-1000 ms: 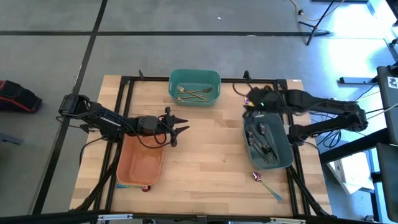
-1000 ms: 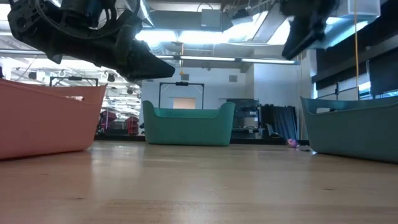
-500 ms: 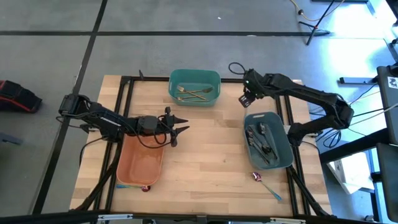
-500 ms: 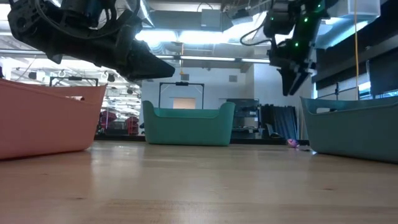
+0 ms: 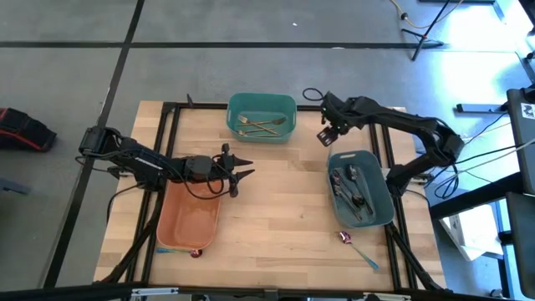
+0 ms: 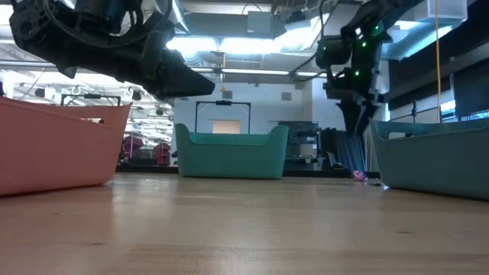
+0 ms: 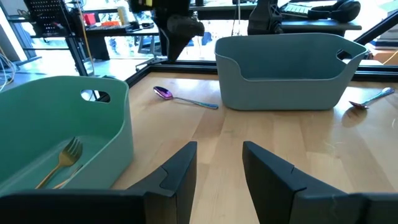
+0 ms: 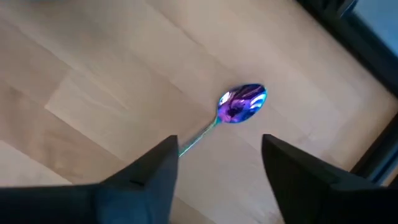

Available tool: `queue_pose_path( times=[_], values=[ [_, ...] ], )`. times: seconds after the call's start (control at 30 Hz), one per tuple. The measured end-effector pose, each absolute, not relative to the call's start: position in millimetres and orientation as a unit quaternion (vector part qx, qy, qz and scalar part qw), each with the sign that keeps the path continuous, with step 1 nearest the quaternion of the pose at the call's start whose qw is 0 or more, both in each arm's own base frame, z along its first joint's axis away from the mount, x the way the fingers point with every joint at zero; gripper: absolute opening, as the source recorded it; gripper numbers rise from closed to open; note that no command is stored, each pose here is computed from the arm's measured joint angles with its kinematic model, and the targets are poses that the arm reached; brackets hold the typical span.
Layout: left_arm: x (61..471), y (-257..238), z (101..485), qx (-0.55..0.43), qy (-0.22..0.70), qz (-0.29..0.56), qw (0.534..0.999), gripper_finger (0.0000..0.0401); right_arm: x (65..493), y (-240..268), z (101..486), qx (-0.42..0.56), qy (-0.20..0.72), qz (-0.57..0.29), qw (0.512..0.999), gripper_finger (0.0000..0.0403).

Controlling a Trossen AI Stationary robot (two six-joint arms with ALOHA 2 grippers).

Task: Sort silverware by color (type)
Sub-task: Put the purple spoon into the orange bin

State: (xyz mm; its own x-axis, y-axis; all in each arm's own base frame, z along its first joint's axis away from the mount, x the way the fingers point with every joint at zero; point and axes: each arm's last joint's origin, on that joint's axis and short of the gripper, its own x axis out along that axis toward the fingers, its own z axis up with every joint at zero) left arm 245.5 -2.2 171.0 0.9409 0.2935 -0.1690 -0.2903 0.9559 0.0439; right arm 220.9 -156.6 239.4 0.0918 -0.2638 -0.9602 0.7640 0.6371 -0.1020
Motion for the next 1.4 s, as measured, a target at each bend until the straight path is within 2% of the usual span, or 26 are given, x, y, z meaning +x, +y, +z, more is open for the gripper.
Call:
queue_pose_path(
  times=[0.13, 0.27, 0.63, 1.13, 1.4],
  values=[
    [246, -2, 171, 0.009, 0.087, 0.148, 0.985, 0.0126, 223, -162, 229, 0.223, 0.584, -0.361, 0.692, 0.0266],
    [246, -2, 171, 0.009, 0.087, 0.148, 0.985, 0.0126, 227, -167, 217, 0.229, 0.601, -0.357, 0.678, 0.0284],
    [245, -2, 171, 0.009, 0.088, 0.148, 0.985, 0.0126, 231, -179, 193, 0.281, 0.616, -0.341, 0.652, 0.0286],
    [246, -2, 172, 0.008, 0.083, 0.148, 0.985, 0.0126, 228, -189, 187, 0.321, 0.603, -0.337, 0.648, 0.0285],
    [246, -2, 172, 0.008, 0.083, 0.148, 0.986, 0.0126, 232, -191, 169, 0.333, 0.623, -0.341, 0.620, 0.0250]
  ],
)
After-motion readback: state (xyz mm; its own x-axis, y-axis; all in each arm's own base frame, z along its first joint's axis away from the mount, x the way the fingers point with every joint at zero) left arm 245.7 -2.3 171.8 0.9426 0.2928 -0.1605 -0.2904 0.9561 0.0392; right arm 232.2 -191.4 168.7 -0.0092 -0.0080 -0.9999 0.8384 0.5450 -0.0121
